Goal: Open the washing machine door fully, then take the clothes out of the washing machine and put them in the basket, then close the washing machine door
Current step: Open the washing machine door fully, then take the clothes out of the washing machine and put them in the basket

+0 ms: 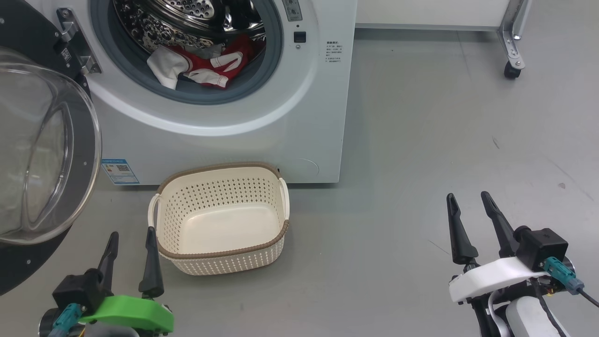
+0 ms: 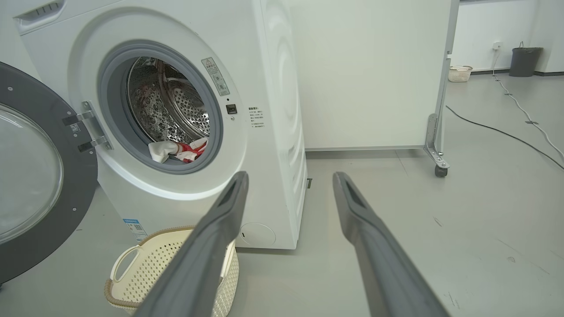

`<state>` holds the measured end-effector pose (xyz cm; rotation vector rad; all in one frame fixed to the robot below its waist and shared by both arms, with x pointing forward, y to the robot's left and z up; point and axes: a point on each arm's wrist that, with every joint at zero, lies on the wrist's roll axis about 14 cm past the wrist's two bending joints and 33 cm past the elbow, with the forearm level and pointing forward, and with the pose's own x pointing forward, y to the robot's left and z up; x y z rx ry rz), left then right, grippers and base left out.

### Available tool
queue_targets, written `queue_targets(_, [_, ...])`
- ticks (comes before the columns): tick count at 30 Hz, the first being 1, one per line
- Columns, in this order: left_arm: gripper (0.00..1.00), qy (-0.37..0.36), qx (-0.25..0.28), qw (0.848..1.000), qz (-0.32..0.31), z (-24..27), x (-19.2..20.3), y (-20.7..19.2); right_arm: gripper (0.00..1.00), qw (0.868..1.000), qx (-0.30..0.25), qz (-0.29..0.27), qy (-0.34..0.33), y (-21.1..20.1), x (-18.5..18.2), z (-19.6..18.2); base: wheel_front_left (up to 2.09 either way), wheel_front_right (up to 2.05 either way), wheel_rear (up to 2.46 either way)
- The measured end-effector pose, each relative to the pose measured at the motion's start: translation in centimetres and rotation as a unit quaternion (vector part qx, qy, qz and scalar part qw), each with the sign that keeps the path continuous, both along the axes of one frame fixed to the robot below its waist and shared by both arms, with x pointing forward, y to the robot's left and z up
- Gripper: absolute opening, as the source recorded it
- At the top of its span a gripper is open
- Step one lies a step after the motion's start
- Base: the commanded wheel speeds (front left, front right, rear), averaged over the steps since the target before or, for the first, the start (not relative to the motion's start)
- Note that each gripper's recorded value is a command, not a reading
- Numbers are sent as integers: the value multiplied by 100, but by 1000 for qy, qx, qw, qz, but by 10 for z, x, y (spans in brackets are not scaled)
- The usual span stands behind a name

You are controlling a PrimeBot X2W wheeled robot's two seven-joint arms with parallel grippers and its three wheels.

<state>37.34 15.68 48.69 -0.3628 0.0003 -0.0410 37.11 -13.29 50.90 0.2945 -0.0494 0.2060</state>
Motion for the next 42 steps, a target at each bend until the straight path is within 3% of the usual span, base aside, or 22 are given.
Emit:
queue_targets(26, [100, -5, -8, 1000, -24, 1, -3, -11, 100, 1000, 3, 1, 2, 2, 0, -1, 3, -3, 0])
queue_targets(42, [100, -8, -9, 1000, -23, 3, -4, -11, 100, 1000, 5, 6, 2, 4, 0, -1, 60, -60, 0])
